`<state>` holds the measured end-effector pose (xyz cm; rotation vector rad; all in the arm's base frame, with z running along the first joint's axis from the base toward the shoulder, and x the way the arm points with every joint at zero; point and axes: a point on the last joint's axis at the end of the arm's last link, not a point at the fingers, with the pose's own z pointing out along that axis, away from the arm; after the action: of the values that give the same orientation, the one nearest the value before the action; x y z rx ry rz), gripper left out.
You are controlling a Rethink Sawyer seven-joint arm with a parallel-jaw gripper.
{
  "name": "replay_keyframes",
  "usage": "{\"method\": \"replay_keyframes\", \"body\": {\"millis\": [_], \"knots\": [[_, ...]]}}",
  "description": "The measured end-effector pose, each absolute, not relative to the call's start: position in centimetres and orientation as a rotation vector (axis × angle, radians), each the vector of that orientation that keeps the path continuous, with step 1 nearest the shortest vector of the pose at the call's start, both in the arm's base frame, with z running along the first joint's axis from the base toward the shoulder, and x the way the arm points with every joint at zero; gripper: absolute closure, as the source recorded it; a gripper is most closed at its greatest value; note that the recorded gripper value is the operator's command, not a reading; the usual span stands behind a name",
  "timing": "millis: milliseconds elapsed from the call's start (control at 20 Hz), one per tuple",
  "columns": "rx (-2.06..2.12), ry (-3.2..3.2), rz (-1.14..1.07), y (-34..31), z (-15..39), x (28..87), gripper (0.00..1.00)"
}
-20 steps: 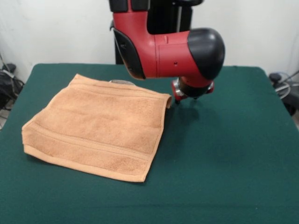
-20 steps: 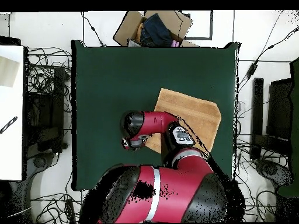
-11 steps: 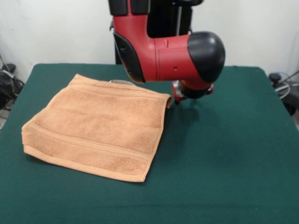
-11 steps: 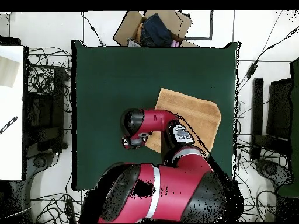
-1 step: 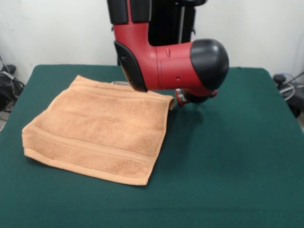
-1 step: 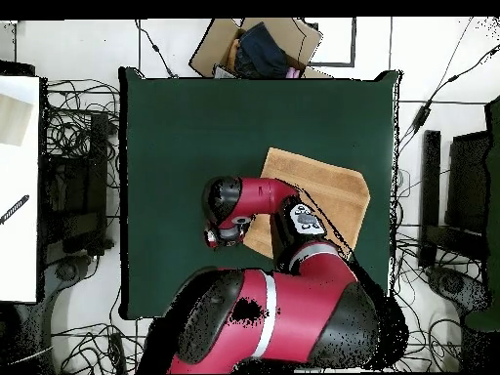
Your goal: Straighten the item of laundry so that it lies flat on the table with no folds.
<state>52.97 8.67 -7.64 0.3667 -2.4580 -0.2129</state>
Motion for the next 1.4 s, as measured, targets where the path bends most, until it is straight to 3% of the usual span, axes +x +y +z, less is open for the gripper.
{"method": "replay_keyframes", "body": {"millis": [1400], "knots": [[0.355,-2.228,-0.25,8.8,-9.7,55.4,0.0]]}}
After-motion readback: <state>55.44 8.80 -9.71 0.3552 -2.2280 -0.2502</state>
